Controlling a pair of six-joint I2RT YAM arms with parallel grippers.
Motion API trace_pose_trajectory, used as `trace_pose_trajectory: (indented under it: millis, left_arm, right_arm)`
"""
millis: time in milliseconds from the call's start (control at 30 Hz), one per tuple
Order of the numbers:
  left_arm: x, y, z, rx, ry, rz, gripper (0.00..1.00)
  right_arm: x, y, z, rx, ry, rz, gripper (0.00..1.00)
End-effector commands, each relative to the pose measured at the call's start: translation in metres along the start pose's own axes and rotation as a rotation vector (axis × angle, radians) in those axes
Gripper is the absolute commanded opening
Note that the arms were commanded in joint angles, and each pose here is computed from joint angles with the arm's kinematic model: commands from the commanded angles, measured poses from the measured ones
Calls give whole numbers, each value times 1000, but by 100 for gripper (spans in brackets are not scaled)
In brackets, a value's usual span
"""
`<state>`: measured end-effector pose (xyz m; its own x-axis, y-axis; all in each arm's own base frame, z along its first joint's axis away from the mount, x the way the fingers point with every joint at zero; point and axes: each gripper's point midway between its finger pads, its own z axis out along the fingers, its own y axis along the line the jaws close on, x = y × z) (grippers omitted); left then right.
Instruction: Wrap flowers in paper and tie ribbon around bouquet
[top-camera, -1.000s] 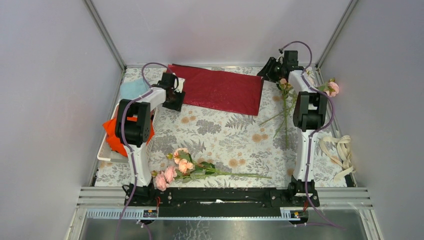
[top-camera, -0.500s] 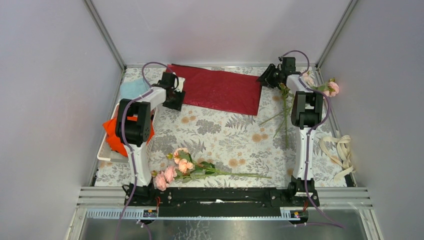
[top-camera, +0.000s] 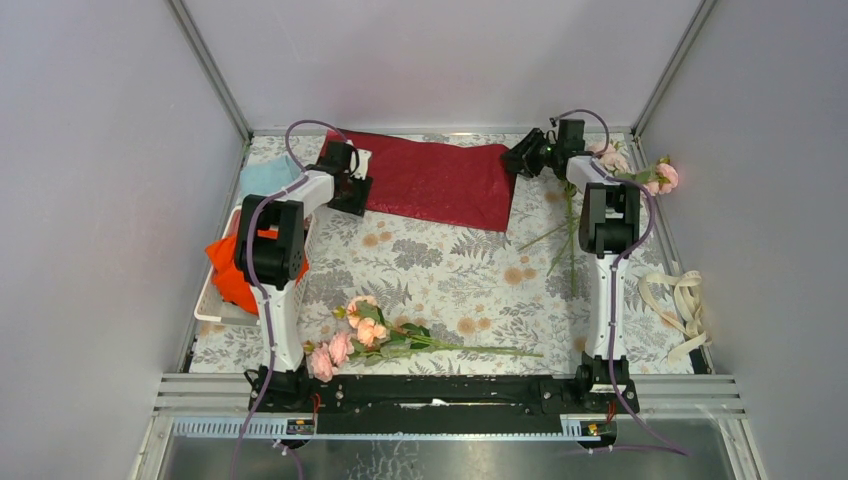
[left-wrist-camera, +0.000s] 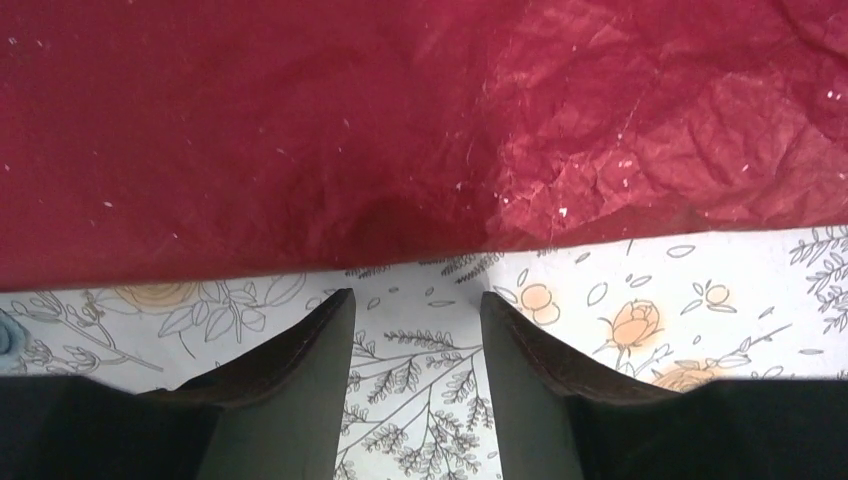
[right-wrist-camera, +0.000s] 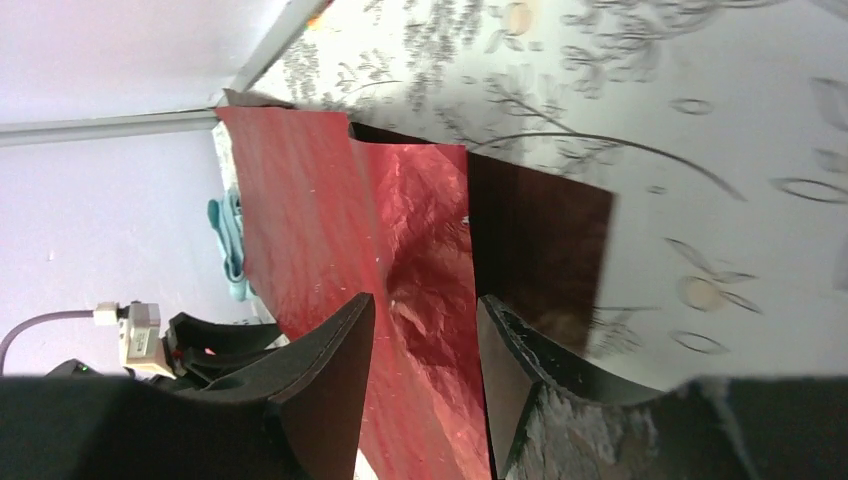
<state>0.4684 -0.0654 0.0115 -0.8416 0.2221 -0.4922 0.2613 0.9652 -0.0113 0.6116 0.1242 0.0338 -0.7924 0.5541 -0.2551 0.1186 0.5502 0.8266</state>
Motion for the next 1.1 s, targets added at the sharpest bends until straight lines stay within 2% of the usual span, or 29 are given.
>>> trace_pose_trajectory:
  millis: [0, 400, 433, 567, 600, 767, 867, 1067]
  left_arm:
    - [35, 2, 33, -18, 94, -6, 55]
    - [36, 1, 34, -13, 95, -5, 55]
    - [35, 1, 34, -12, 94, -4, 55]
    - [26, -2, 23, 17, 90, 9, 55]
    - [21, -4, 16, 29, 86, 18, 55]
    - [-21, -10, -42, 82, -24, 65, 61]
    - [-41, -12, -79, 108, -90, 66, 68]
    - [-70, -9, -137, 194, -213, -83, 83]
  right_arm:
    - [14, 48, 14, -143, 30, -25, 50]
    - [47, 81, 19, -194, 75, -82, 53]
    - [49, 82, 18, -194, 76, -87, 49]
    - [43, 97, 4, -186, 37, -150, 7]
    - [40, 103, -2, -178, 25, -180, 0]
    - [15, 155, -60, -126, -134, -412, 0]
    - [24, 184, -104, -44, -240, -608, 0]
    - [124, 229, -151, 7, -387, -1117, 0]
